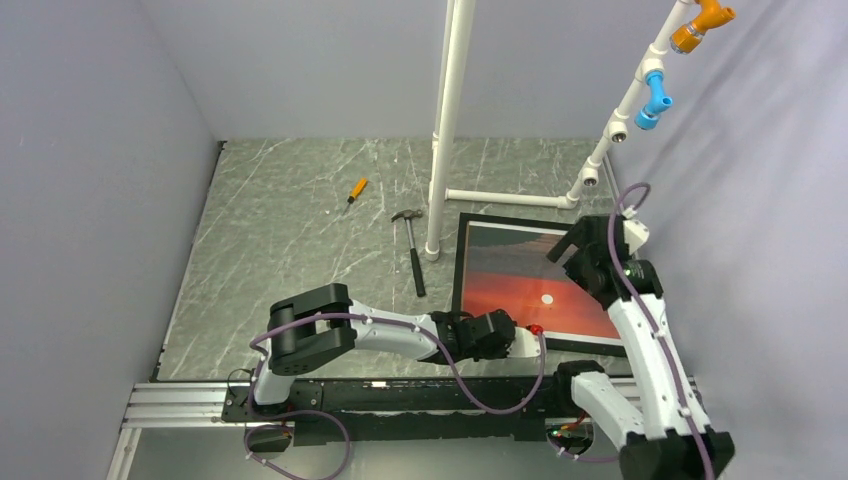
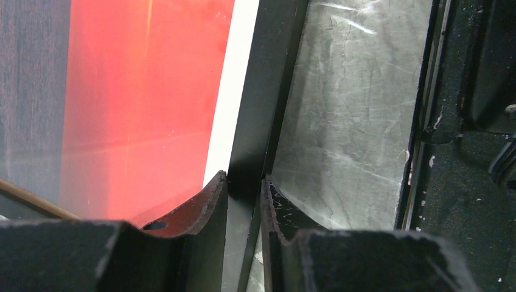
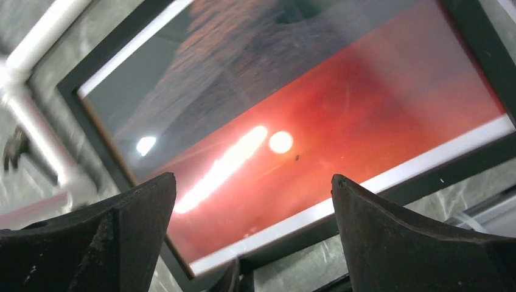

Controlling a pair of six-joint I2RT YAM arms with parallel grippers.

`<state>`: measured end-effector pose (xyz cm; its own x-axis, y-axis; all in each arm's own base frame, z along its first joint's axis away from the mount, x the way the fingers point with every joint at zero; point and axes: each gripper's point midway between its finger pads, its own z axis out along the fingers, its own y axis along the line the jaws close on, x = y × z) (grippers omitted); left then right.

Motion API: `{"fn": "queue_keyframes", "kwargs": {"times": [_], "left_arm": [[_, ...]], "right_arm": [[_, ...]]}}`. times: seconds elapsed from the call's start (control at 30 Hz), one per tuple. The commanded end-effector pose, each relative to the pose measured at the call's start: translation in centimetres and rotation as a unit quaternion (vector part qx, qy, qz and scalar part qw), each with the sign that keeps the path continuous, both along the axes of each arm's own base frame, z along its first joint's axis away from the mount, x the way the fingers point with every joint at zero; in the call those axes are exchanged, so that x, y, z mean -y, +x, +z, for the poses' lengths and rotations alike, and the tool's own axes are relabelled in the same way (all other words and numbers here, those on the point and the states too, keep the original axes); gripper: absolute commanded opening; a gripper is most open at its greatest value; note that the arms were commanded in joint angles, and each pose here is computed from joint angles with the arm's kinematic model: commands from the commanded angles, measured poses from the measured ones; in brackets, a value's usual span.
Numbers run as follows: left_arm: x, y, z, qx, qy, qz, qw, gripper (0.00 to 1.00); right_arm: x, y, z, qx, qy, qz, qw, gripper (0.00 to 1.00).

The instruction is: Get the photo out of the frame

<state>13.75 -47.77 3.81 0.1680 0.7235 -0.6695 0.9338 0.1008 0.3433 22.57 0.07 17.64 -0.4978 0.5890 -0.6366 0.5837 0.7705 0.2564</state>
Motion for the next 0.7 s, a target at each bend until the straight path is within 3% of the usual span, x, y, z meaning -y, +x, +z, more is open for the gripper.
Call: {"fn": "queue_keyframes", "kwargs": {"times": [0.0,0.27,0.37,0.43,0.5,0.6,0.67], "left_arm": [[0.6,0.7,2.2,-0.001,-0.014,0.030,0.999,0.00],[0.8,1.2,5.1,0.002,-0.037,0.051,0.998,0.00],[1.0,0.9,6.1,-0.005,-0.048,0.048,0.998,0.00],[0.7,1.0,7.2,-0.023,-0.058,0.061,0.996,0.03],[0.1,0.7,8.4,-0.048,-0.075,0.066,0.994,0.19],[-1.3,0.8,10.5,-0.068,-0.110,0.090,0.987,0.54],[-2.9,1.7,11.5,-0.116,-0.141,0.129,0.975,0.65]], "right_arm": [[3.7,1.2,-2.6,-0.037,0.056,-0.081,0.994,1.00],[10.4,-3.7,-2.3,-0.109,0.011,-0.270,0.957,1.00],[10.2,-3.6,-1.9,-0.080,0.014,-0.258,0.963,1.00],[7.9,-0.9,-1.7,-0.035,0.042,-0.136,0.989,1.00],[4.8,0.8,-1.7,-0.005,0.075,-0.019,0.997,1.00],[2.4,2.0,-1.6,0.018,0.100,0.052,0.993,1.00],[1.6,2.2,-1.6,0.004,0.096,0.068,0.993,1.00]]}}
